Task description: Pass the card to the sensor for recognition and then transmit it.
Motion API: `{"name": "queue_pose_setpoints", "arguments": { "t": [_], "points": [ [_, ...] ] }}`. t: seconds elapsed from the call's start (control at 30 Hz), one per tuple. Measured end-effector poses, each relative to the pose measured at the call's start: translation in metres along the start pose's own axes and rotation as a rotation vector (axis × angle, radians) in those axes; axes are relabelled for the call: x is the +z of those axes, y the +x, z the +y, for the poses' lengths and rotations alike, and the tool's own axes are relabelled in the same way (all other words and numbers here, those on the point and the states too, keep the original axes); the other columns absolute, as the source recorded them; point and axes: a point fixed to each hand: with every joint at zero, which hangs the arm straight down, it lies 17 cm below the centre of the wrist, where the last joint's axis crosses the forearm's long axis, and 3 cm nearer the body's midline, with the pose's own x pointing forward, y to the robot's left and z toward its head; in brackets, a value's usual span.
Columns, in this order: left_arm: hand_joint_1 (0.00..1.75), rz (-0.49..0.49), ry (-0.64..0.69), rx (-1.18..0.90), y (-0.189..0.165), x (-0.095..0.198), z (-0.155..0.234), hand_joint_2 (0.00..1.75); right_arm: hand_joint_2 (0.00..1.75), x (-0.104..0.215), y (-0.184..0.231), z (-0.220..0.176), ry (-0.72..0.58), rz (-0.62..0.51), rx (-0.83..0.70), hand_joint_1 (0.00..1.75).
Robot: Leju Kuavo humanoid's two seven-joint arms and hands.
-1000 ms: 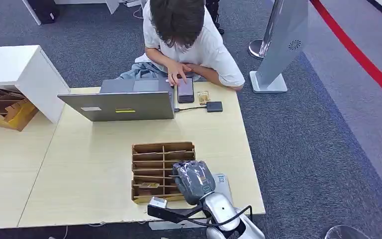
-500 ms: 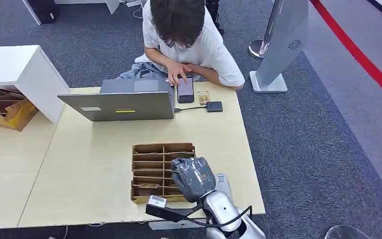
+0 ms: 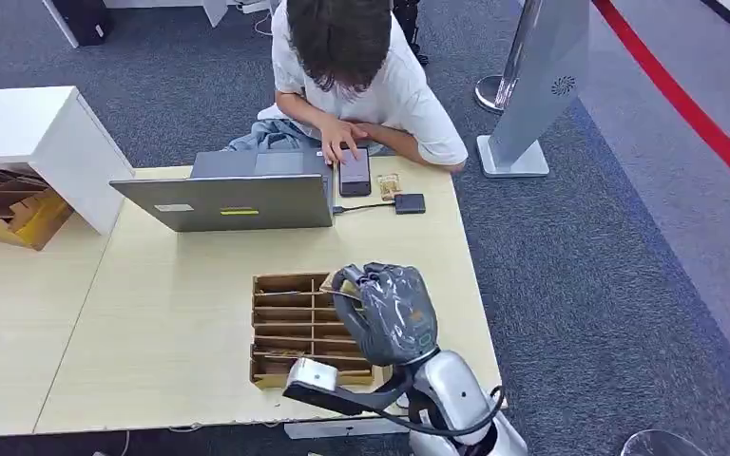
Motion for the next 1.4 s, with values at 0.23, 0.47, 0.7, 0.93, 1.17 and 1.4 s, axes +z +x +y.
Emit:
{"name": "queue_pose_setpoints", "arguments": {
  "t": [0.23, 0.47, 0.7, 0.93, 1.17, 1.4],
  "points": [
    [0.00, 0.002, 0.001, 0.007, 0.000, 0.000, -0.001, 0.00, 1.75, -0.005, 0.012, -0.036, -0.086, -0.041, -0.010, 1.71],
    [0.00, 0.003, 0.000, 0.014, -0.001, 0.000, -0.002, 0.00, 1.75, -0.007, 0.022, -0.060, -0.149, -0.082, -0.011, 1.75],
    [0.00, 0.003, 0.000, 0.015, 0.000, 0.000, -0.002, 0.00, 1.75, -0.007, 0.027, -0.074, -0.177, -0.104, -0.011, 1.75],
    [0.00, 0.001, 0.000, 0.007, 0.000, 0.000, -0.001, 0.00, 1.75, -0.010, 0.026, -0.074, -0.171, -0.106, -0.013, 1.73],
    [0.00, -0.003, -0.001, -0.013, 0.001, 0.000, 0.001, 0.00, 1.75, -0.017, 0.021, -0.070, -0.149, -0.104, 0.009, 1.75],
    [0.00, -0.011, -0.005, -0.050, 0.002, -0.001, 0.006, 0.00, 1.75, -0.033, 0.001, -0.055, -0.093, -0.072, 0.065, 1.75]
  ]
}}
